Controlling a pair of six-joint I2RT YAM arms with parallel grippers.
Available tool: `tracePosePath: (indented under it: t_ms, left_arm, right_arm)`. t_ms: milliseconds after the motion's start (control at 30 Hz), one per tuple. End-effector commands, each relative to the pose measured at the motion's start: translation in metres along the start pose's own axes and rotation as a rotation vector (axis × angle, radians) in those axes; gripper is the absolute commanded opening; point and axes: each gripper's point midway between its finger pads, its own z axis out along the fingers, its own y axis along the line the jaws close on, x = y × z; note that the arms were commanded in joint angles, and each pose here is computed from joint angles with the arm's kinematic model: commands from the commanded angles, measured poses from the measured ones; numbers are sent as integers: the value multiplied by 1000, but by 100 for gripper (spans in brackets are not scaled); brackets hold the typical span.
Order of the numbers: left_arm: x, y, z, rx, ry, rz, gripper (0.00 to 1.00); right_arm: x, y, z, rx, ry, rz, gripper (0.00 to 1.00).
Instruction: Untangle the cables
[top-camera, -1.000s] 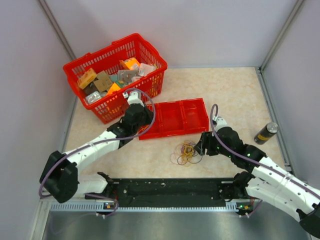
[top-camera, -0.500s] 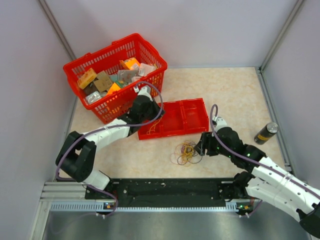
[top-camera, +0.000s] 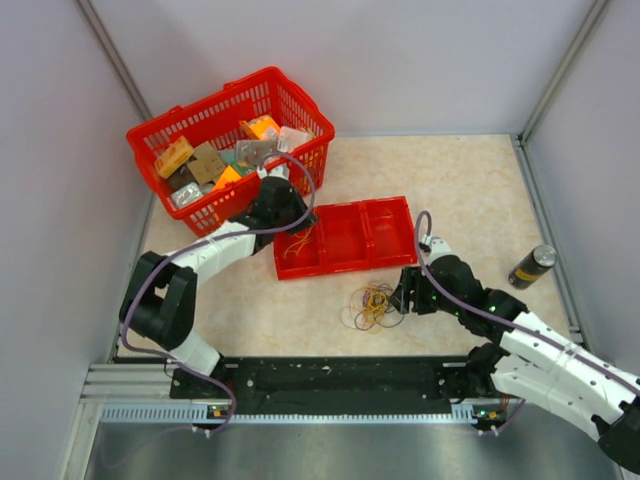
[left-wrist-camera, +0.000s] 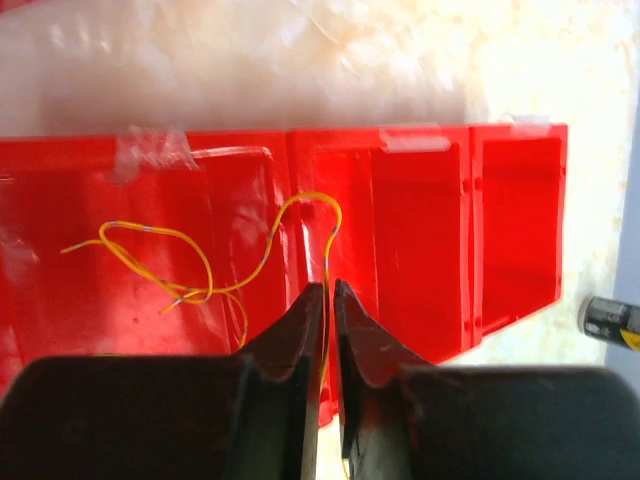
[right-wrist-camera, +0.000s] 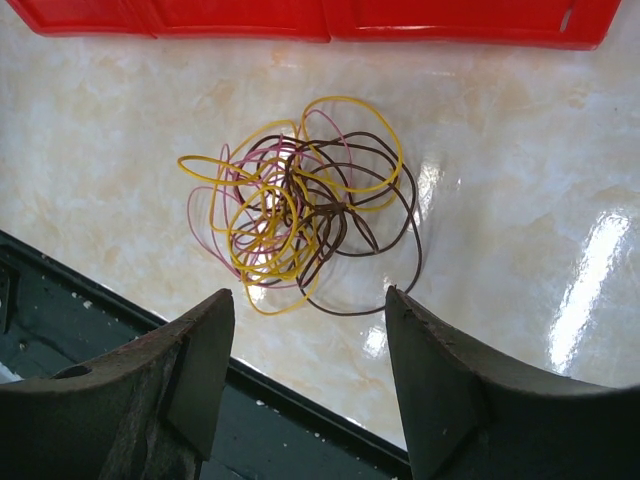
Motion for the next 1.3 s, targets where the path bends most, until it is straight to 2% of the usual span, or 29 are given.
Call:
tracePosePath:
  t_ms: [0,33,67,100,167,233,400,500,600,633,700,733,867,1067,1267]
  left_arm:
    - [-9,-3,-7,-27,62,53,25]
    - [-11,-3,-11,-23,46,64,38]
    - [-12,-4,-16,-3,25,79,63]
    - [-13,-7,-23,25,3,88,78]
    - [-14,-18,-40,89,-19,103,87]
    - [-3,-28,-52,159,15,119,87]
    - [54,-71,-81,382,129,216,68]
    - [109,-108,-97,491,210,369,69]
    - [152,-128,-101,530,259,518,72]
    - [160,-127,-97,517,265,548,68]
    - [174,-127,-86,502,296,579,44]
    - [177,-125,-80,493,307,593,40]
    - [185,-117,-63,436,326,678,49]
    - [179,-101,-53,346,301,742,67]
    - [176,-103,-53,340,292,757,76]
  right_arm:
    - [1,2,5,-6,7,-3,61]
    - [2,4,5,-13,13,-2,61]
    - [3,4,6,-13,13,-2,61]
    - [4,1,8,-2,16,-7,61]
    - [5,-3,12,17,12,-6,61]
    - [5,-8,15,47,12,10,61]
    - [5,-2,24,18,-2,46,58]
    - [11,15,30,-93,11,49,58]
    - [16,23,32,-150,21,70,59]
    - [17,23,33,-151,17,79,59]
    - [18,19,34,-135,7,103,59]
    - [17,17,33,-129,-5,120,59]
    - [26,17,30,-157,-17,219,58]
    - [35,10,31,-151,-21,257,57]
    - [32,9,33,-134,-23,245,57]
